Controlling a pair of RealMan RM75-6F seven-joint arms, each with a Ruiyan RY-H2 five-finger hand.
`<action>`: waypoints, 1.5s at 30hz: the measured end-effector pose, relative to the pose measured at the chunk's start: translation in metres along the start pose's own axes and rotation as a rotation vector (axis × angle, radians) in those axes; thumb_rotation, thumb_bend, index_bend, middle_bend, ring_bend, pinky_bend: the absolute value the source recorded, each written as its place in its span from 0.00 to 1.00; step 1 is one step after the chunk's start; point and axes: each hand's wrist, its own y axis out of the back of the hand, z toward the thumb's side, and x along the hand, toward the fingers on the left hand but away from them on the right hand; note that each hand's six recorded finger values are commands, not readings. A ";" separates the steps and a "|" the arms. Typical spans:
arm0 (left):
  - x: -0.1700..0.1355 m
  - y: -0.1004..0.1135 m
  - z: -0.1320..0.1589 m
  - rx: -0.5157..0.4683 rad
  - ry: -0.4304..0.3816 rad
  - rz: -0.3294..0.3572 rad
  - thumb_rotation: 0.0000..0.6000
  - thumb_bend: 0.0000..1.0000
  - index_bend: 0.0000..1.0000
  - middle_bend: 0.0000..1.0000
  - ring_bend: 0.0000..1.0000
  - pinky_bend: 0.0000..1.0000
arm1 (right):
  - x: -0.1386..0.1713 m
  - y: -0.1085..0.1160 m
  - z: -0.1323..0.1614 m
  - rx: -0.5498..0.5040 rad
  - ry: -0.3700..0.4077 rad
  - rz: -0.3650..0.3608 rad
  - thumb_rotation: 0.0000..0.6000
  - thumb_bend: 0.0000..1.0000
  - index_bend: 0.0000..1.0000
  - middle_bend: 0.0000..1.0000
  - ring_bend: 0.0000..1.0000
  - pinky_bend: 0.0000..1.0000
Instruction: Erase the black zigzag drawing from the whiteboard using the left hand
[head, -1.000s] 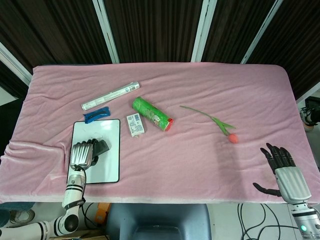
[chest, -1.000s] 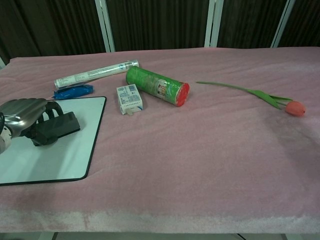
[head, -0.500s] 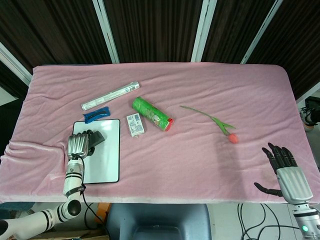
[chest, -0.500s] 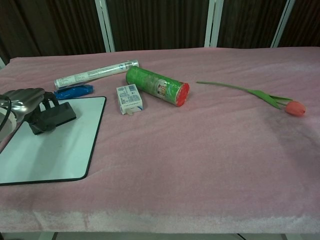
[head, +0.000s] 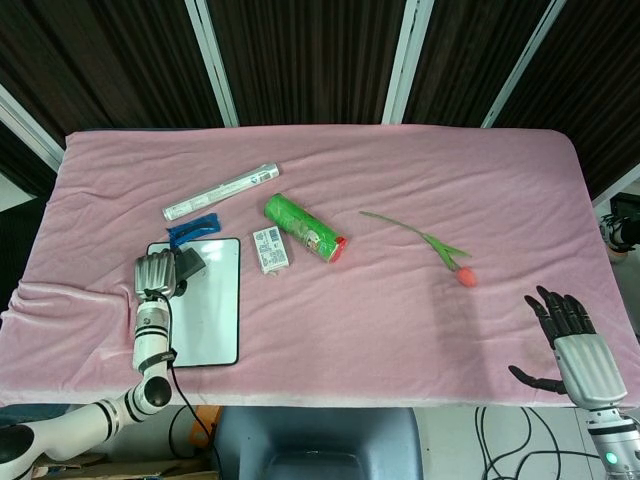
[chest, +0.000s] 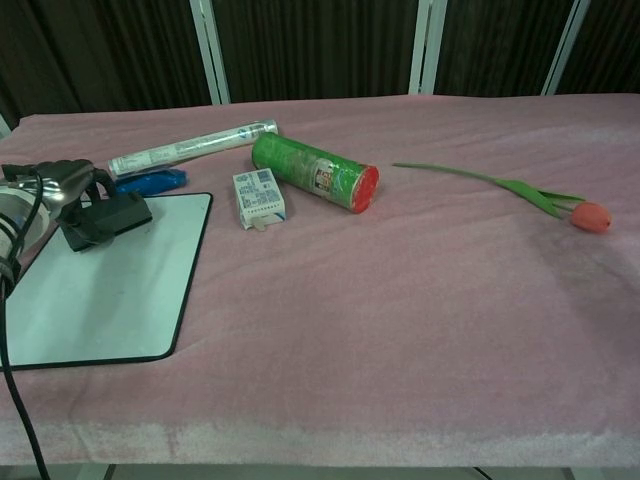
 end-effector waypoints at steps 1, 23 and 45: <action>0.001 0.000 0.002 0.004 0.000 -0.001 1.00 0.71 0.61 0.73 0.64 0.68 | 0.000 0.000 0.000 0.000 0.000 -0.001 1.00 0.30 0.00 0.00 0.00 0.13; -0.037 -0.010 0.030 0.061 -0.109 -0.031 1.00 0.70 0.61 0.73 0.64 0.67 | 0.002 0.002 0.000 0.000 0.005 -0.010 1.00 0.30 0.00 0.00 0.00 0.13; -0.085 0.028 -0.090 0.058 0.028 0.112 1.00 0.63 0.60 0.70 0.63 0.61 | 0.000 -0.007 0.008 0.025 0.018 0.017 1.00 0.30 0.00 0.00 0.00 0.13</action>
